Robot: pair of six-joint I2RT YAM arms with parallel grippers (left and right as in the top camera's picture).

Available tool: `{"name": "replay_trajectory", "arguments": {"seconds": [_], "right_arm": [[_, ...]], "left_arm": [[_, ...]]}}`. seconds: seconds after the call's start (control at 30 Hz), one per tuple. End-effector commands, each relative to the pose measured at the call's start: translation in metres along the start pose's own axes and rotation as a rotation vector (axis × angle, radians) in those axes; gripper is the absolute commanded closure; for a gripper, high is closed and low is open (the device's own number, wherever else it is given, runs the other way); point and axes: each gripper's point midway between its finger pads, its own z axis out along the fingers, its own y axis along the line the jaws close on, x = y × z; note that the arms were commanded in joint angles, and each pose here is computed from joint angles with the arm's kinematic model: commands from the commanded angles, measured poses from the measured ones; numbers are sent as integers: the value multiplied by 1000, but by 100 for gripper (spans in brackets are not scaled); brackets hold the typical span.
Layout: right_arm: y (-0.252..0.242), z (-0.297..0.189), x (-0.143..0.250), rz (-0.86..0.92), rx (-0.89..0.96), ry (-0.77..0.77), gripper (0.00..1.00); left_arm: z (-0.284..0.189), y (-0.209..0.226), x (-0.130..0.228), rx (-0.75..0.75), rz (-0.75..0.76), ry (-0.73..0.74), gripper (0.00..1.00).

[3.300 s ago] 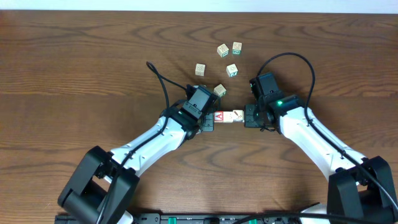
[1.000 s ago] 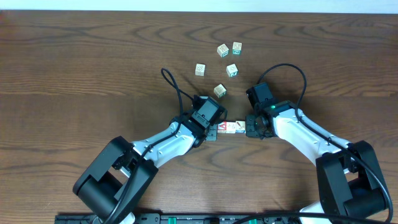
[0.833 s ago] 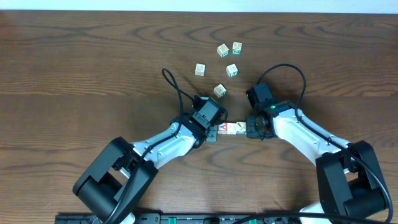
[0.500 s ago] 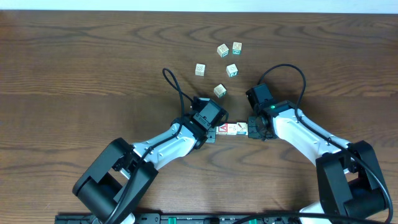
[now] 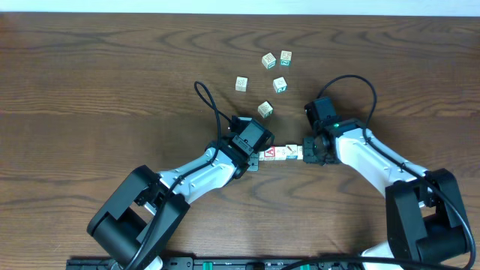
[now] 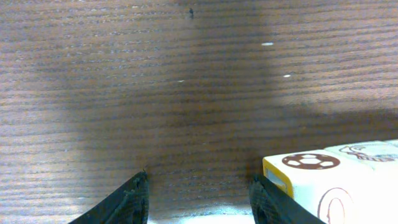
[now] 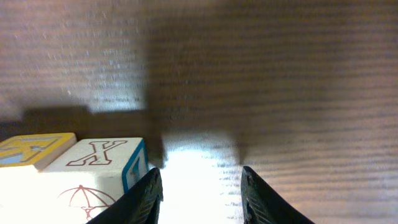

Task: Lift 5 blocks
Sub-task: 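Open both grippers and release the row ends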

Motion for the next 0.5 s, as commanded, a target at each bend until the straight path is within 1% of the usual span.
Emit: {"name": "replay_trajectory", "arguments": {"seconds": [0.0,0.1,0.17,0.33,0.47], "right_arm": [[21,-5,-10,-6,-140,9,63],[11,-4,-8,7,-129,29,64],[8,-4,-3,-17,-133,53,66],[13,-7,15,-15,-176,135,65],[13,-8,17,-4,-193,149,63]], "left_arm": [[-3,-30,6,126,29,53,46],[-3,-29,7,124,30,57,46],[-3,-29,7,123,30,58,46],[-3,-29,7,123,30,58,46],[-3,-28,8,122,30,61,46]]}}
